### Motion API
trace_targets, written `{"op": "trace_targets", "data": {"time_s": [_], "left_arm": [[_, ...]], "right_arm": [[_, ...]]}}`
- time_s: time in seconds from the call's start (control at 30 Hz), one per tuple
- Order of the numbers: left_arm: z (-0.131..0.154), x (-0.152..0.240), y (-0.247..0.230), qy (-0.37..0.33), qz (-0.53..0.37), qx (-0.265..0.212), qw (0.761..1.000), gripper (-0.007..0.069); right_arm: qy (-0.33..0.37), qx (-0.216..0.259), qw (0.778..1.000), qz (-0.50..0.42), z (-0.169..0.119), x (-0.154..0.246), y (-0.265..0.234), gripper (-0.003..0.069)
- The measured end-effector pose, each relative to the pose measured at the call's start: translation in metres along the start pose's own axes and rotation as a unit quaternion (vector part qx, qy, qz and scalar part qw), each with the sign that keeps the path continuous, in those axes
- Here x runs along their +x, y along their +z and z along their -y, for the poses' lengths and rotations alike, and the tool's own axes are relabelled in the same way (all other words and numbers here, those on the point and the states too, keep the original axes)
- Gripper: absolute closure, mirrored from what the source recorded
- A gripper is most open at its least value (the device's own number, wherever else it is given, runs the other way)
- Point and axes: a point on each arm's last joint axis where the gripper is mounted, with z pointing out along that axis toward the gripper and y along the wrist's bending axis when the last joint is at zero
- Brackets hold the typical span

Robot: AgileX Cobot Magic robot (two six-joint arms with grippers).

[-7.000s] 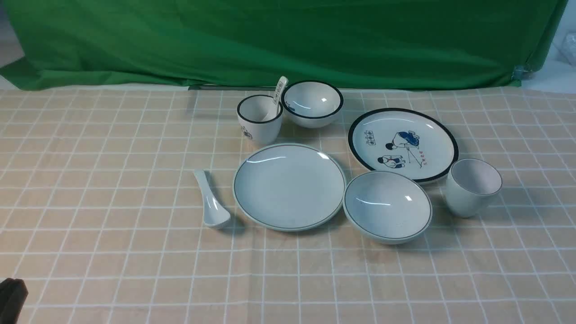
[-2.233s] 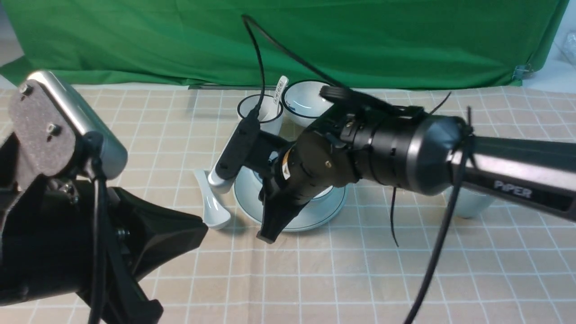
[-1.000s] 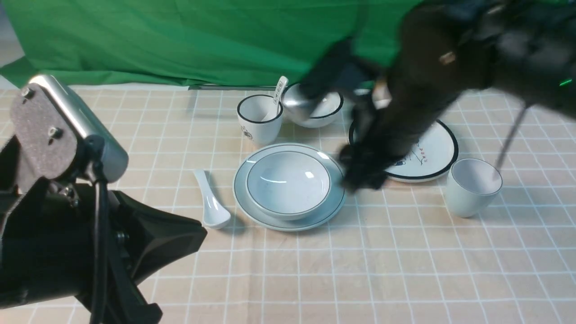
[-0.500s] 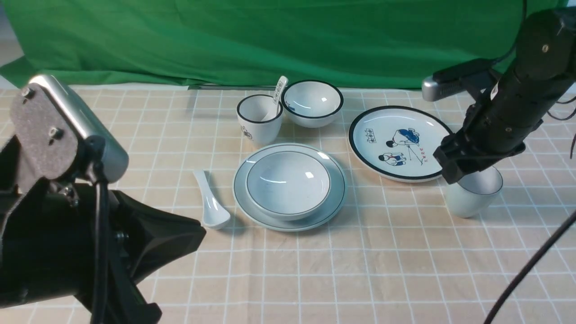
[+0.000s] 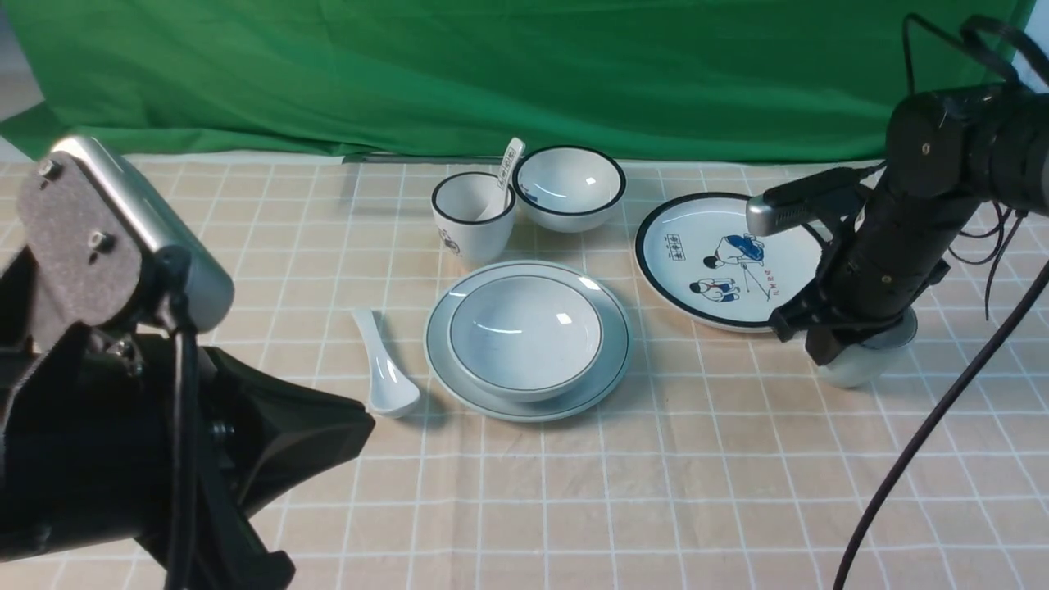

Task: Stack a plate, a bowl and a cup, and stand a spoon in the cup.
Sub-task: Use the right arm to grab a blue teacup, then use the right arm to put the blue teacup into the blue rice bowl in the middle

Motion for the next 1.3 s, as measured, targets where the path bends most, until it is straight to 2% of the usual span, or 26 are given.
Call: {"op": "trace_targets", "data": {"time_s": [0.07,0.2,0.3,0.43,0.53,0.73,0.97,1.07,1.13,1.3], "left_arm": [[-0.001,0.000,0.000,0.003,-0.002,-0.003,1.000,0.0622],[-0.003,0.002,0.000,0.005,-0.010,-0.018,1.000,0.0622],[-0.007,0.001,-0.002,-0.011,-0.017,-0.042,0.999,0.0622],[-0.009,0.001,-0.003,-0.014,-0.023,-0.053,0.998,0.0622],[-0.009,0.003,-0.004,-0.018,-0.032,-0.050,0.998,0.0622],[-0.009,0.003,-0.004,-0.021,-0.034,-0.050,0.998,0.0622],[-0.009,0.003,-0.004,-0.021,-0.034,-0.050,0.998,0.0622],[-0.009,0.003,-0.004,-0.022,-0.034,-0.050,0.998,0.0622],[-0.009,0.003,-0.004,-0.025,-0.033,-0.050,0.998,0.0622],[-0.009,0.003,-0.004,-0.030,-0.034,-0.052,0.998,0.0622]], "right_arm": [[-0.014,-0.004,1.000,0.013,-0.013,-0.001,-0.022,0.0571],[-0.070,-0.036,0.994,0.077,-0.062,-0.009,-0.072,0.0571],[-0.155,-0.080,0.976,0.133,-0.128,-0.019,-0.101,0.0571],[-0.204,-0.104,0.963,0.143,-0.178,-0.032,-0.088,0.0571],[-0.216,-0.107,0.962,0.128,-0.197,-0.047,-0.057,0.0571],[-0.218,-0.102,0.964,0.109,-0.204,-0.066,-0.019,0.0571],[-0.223,-0.086,0.966,0.099,-0.204,-0.070,-0.002,0.0563],[-0.224,-0.082,0.966,0.099,-0.203,-0.070,-0.001,0.0529],[-0.224,-0.080,0.966,0.101,-0.202,-0.071,-0.001,0.0451],[-0.224,-0.080,0.966,0.102,-0.202,-0.072,-0.002,0.0352]]}}
